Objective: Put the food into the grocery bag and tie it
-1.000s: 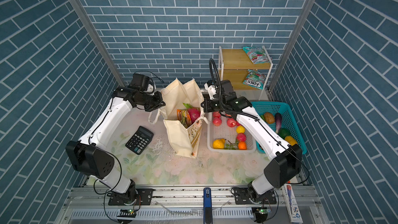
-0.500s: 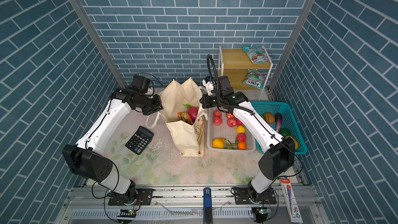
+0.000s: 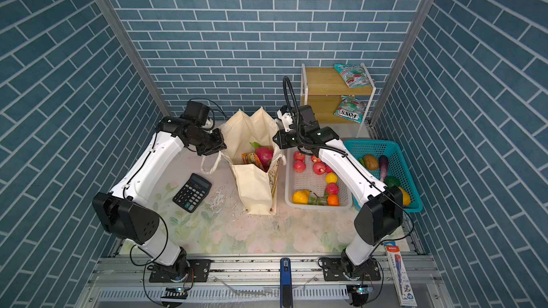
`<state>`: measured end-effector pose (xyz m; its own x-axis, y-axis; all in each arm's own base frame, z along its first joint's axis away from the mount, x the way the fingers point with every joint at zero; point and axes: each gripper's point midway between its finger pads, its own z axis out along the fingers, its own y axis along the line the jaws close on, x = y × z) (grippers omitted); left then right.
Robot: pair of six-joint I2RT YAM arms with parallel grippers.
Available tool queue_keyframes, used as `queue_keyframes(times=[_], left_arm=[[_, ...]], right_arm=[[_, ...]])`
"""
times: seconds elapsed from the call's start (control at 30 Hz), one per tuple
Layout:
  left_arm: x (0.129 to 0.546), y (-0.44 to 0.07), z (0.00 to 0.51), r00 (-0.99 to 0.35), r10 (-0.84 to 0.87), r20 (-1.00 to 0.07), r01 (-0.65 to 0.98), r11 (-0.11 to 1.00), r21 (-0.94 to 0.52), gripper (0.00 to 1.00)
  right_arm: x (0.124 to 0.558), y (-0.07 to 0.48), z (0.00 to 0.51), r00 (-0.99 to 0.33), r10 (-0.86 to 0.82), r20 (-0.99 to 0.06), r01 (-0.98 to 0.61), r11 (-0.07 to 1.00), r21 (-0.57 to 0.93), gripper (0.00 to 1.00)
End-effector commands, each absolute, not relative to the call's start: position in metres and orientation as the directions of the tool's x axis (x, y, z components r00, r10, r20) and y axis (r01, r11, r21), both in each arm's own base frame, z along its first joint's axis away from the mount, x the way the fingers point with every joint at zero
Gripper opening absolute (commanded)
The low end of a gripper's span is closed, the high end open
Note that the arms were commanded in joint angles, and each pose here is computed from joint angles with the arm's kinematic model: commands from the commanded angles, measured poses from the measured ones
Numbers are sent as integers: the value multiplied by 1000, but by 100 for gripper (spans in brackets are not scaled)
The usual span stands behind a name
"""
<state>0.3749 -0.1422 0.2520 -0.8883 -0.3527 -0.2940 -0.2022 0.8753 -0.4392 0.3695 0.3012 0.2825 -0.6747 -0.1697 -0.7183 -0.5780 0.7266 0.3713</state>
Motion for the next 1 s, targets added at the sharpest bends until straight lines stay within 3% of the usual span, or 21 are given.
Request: queue_keyframes(times=[0.0,0.13,0.23,0.53,0.73,0.8,0.97], left_arm=[[374,-145,265,-890,-328,-317,-165,879,-446,28],[374,-145,273,-881,-331,-337,-154,876,-458,34],[374,-144,280,-874,-334,-353,-149,875,-460,41],[369,-118,315,-828,-370,-421,-177,885,-430,67],[361,-68,341,-740,-501,-450,-292,841,-456,70],[357,-49,338,-697,-574,-431,-350,796,-494,70],[344,-22,298,-590,-765,-258,-478,589,-651,70]], right_arm=[[368,296,293,-629,-178,-757,-599,732,326,22],[366,293,291,-640,-178,-748,-590,737,329,8],[365,292,290,-640,-177,-747,-588,739,329,7],[364,287,297,-608,-197,-769,-603,745,286,30],[360,279,299,-588,-233,-774,-614,752,240,34],[361,277,300,-582,-244,-775,-618,752,227,35],[365,272,307,-569,-244,-785,-618,756,213,40]])
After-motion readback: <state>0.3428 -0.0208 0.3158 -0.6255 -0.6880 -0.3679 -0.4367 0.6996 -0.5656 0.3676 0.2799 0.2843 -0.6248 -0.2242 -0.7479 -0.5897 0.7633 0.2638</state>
